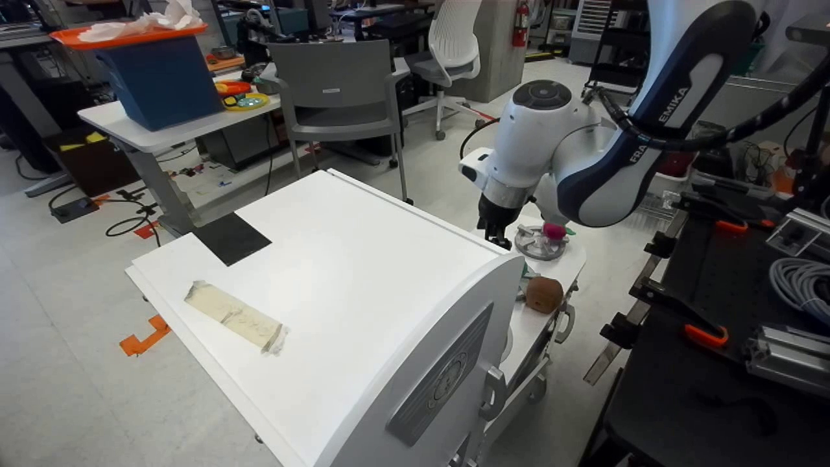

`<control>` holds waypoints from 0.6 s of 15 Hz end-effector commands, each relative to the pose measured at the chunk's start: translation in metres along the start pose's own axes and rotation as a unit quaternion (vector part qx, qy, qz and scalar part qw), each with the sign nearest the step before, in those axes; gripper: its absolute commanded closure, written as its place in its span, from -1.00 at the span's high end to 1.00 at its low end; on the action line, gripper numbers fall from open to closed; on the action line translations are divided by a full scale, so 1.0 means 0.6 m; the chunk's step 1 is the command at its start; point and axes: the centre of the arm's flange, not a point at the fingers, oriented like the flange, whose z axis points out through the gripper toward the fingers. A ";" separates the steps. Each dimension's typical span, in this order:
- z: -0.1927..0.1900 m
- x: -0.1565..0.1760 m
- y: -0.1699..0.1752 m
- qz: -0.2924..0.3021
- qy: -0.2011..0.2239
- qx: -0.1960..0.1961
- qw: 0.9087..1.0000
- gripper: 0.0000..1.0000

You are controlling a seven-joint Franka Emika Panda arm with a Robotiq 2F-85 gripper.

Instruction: Move the tap nozzle to the left.

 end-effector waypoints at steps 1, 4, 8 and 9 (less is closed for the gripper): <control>0.020 0.042 0.006 -0.043 0.050 -0.007 0.998 1.00; 0.020 0.042 -0.010 -0.087 0.066 0.013 0.994 1.00; 0.040 0.049 -0.027 -0.123 0.071 0.030 0.989 1.00; 0.045 0.049 -0.030 -0.134 0.073 0.031 0.988 1.00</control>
